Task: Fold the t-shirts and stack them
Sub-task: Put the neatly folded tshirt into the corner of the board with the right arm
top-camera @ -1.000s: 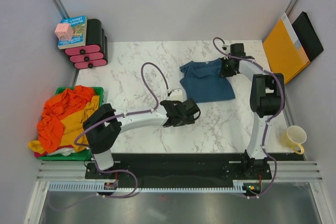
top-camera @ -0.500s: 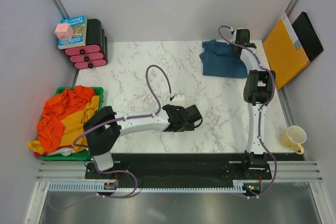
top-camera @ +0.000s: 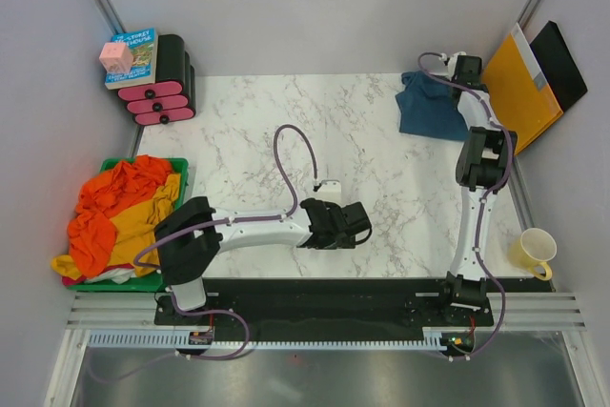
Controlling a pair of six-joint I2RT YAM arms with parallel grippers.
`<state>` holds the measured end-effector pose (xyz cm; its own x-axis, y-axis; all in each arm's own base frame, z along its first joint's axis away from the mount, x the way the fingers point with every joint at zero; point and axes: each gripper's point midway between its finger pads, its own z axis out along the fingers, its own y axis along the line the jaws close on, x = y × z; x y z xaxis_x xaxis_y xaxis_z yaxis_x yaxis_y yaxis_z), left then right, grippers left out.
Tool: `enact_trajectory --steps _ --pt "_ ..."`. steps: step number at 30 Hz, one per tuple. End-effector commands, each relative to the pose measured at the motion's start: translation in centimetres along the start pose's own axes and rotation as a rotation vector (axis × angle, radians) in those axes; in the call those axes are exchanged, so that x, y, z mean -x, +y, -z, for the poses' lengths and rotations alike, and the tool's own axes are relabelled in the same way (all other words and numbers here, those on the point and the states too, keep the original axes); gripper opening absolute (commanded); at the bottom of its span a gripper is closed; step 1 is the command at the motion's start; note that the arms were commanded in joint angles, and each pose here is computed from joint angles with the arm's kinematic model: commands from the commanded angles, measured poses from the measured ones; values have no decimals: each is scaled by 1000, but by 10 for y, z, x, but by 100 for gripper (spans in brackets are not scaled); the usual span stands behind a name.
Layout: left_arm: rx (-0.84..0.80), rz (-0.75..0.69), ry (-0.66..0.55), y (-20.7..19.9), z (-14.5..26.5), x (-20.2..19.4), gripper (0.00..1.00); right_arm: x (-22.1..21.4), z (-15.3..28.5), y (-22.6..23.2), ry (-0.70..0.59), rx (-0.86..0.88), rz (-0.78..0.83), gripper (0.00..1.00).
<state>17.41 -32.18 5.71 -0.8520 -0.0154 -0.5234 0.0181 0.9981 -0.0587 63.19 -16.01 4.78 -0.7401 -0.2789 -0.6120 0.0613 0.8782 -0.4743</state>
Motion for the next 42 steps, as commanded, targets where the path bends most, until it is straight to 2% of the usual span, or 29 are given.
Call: enact_trajectory --steps 1,7,15,24,26,27,29,30,33,36,40,41,42 --pt "9 20 17 -8 -1 -13 100 7 -4 -38 -40 -96 118 0" --pt "-5 12 19 -22 2 -16 100 13 -5 -43 -67 -122 134 0" --pt "-20 -3 23 -41 1 -18 100 8 -1 -27 -75 -55 92 0" --pt "-32 -28 32 -53 3 -23 100 -15 -8 -13 -26 -41 61 0" --pt "-33 -28 34 -53 3 -24 100 -12 -7 -14 -32 -46 26 9" --pt "-34 -30 37 -53 3 -25 100 -10 -6 -15 -39 -51 7 27" --pt "-35 -32 36 -54 4 -26 100 3 4 -20 -85 -57 -67 39" --pt "-37 -34 33 -55 5 -26 100 9 9 -20 -112 -31 -95 52" --pt "-43 -39 24 -58 6 -25 100 36 33 -24 -192 4 -170 67" --pt "-45 -42 20 -60 6 -24 100 58 52 -29 -239 13 -210 72" --pt "-44 -45 15 -60 7 -25 100 68 78 -19 -272 107 -237 71" --pt "-38 -47 17 -57 5 -26 100 66 82 -12 -275 144 -235 69" --pt "-39 -43 17 -57 5 -26 100 63 86 -3 -272 190 -237 57"
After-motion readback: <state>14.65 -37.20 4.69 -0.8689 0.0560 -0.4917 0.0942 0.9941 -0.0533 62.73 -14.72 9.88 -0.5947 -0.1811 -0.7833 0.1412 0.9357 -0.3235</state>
